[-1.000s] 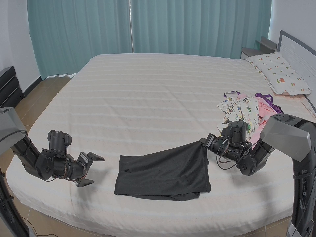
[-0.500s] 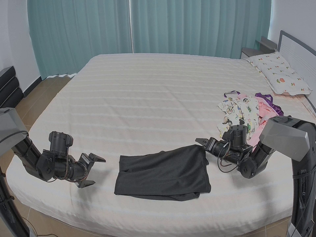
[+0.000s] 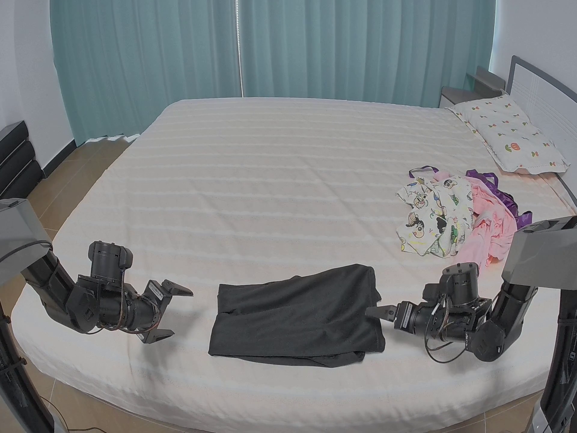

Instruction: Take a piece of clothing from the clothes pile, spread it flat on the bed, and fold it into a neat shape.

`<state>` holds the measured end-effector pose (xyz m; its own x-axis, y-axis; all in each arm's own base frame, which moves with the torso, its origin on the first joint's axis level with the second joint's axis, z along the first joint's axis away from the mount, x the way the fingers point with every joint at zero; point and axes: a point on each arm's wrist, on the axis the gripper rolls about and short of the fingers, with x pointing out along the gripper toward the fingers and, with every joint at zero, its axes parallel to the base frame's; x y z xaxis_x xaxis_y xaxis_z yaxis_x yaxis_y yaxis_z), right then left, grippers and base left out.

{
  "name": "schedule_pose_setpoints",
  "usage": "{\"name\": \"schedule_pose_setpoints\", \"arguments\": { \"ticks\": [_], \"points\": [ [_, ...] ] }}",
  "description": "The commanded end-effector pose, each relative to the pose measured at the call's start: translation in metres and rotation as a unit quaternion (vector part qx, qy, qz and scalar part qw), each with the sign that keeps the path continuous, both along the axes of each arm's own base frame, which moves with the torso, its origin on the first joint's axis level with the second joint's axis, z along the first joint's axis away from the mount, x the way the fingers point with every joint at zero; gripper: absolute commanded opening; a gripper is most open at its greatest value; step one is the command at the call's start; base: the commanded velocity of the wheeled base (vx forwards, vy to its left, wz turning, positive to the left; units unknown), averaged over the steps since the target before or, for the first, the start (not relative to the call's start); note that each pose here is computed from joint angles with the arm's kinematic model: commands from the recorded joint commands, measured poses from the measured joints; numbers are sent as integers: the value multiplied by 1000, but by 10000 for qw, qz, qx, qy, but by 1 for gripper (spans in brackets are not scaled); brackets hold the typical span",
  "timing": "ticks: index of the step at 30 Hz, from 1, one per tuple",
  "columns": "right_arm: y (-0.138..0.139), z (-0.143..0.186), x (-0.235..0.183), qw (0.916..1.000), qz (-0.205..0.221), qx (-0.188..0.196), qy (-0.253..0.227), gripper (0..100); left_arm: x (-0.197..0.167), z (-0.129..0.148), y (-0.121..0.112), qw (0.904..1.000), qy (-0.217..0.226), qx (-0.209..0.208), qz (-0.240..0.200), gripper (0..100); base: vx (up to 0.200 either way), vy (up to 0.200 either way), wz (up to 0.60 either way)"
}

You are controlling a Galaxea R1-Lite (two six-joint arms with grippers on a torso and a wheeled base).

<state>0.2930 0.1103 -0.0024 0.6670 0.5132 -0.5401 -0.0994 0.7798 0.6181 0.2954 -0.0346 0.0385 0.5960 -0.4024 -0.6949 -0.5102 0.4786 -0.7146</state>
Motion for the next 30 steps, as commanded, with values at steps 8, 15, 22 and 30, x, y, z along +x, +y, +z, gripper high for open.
{"name": "schedule_pose_setpoints", "arguments": {
  "ticks": [8,15,22,30],
  "points": [
    [20,-15,-28,9978,553,-94,356,0,0,-1,-1,10000,15,7,-11,100,0,0,0],
    [12,-8,-41,9975,544,-153,428,0,0,-1,-1,10000,14,13,-14,100,0,0,0],
    [5,-6,-49,9974,507,-169,486,0,-3,-2,-4,10000,34,14,-70,100,0,0,0],
    [4,-6,-50,9974,484,-156,514,100,-22,-10,-24,9959,27,353,-835,100,0,0,0]
  ]
}}
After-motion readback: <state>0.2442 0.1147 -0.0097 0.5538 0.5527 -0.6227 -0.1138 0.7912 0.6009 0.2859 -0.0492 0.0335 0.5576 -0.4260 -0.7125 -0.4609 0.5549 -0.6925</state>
